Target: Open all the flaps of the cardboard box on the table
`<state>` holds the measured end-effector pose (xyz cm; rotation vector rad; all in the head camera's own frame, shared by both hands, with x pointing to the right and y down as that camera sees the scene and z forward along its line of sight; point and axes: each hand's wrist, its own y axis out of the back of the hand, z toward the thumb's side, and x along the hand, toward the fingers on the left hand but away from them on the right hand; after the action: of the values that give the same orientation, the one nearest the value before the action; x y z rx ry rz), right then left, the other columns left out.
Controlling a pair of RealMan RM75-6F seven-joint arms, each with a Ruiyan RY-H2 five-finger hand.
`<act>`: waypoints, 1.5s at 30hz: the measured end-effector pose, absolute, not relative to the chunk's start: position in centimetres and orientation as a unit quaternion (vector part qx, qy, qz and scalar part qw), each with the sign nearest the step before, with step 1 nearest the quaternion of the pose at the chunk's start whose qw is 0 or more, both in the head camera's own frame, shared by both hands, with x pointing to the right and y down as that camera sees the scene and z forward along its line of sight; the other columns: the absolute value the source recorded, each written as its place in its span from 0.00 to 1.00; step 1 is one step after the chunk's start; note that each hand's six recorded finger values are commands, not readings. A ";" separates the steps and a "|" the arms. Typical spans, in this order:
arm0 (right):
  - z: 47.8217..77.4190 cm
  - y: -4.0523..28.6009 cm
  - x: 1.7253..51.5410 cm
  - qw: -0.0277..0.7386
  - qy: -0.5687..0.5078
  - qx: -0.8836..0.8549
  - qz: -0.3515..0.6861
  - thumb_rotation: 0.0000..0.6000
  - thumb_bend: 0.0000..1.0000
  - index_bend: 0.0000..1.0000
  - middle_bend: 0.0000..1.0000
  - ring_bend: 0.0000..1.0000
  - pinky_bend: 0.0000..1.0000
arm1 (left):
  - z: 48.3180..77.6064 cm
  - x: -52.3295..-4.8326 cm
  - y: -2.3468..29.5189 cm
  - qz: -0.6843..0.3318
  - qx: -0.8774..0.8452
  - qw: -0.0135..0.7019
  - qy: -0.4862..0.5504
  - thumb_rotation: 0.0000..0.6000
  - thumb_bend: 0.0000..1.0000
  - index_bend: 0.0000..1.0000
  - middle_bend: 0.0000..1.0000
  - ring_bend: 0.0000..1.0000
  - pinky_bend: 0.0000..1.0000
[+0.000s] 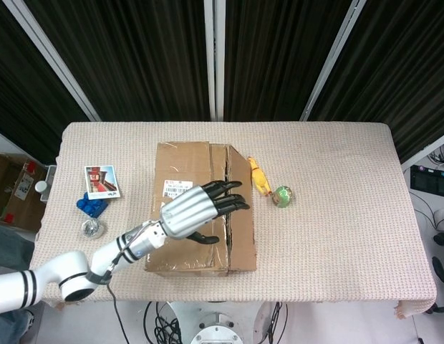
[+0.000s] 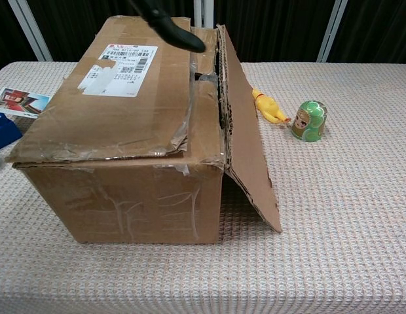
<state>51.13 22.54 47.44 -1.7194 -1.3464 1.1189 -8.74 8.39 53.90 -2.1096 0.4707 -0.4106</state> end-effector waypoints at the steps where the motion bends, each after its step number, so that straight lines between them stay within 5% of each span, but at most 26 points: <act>1: 47.4 22.5 51.1 0.338 -0.517 -0.660 0.428 1.00 0.30 0.00 0.00 0.00 0.00 | 54.3 -8.0 8.3 -0.163 -0.855 0.458 0.183 0.89 0.09 0.29 0.29 0.08 0.21; 4: 47.6 22.6 51.1 0.336 -0.519 -0.661 0.425 1.00 0.30 0.00 0.00 0.00 0.00 | 55.5 -6.6 8.1 -0.163 -0.852 0.470 0.163 0.74 0.03 0.33 0.32 0.08 0.20; 8: 47.8 22.8 51.2 0.335 -0.518 -0.661 0.427 1.00 0.31 0.00 0.00 0.00 0.00 | 57.6 -5.8 8.0 -0.186 -0.851 0.473 0.133 0.42 0.00 0.33 0.32 0.08 0.19; 11: 47.7 22.8 51.3 0.335 -0.520 -0.660 0.425 1.00 0.32 0.00 0.00 0.00 0.00 | 59.0 -6.0 7.9 -0.214 -0.851 0.467 0.112 0.31 0.00 0.33 0.31 0.08 0.19; 45: 48.4 22.3 50.4 0.332 -0.515 -0.669 0.421 1.00 0.33 0.00 0.00 0.00 0.00 | 61.2 -11.1 5.9 -0.310 -0.784 0.535 0.057 0.21 0.00 0.43 0.40 0.08 0.18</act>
<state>50.44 22.26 48.36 -1.7495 -1.3453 1.0994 -11.05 5.93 61.18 -1.8671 0.1354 -0.7382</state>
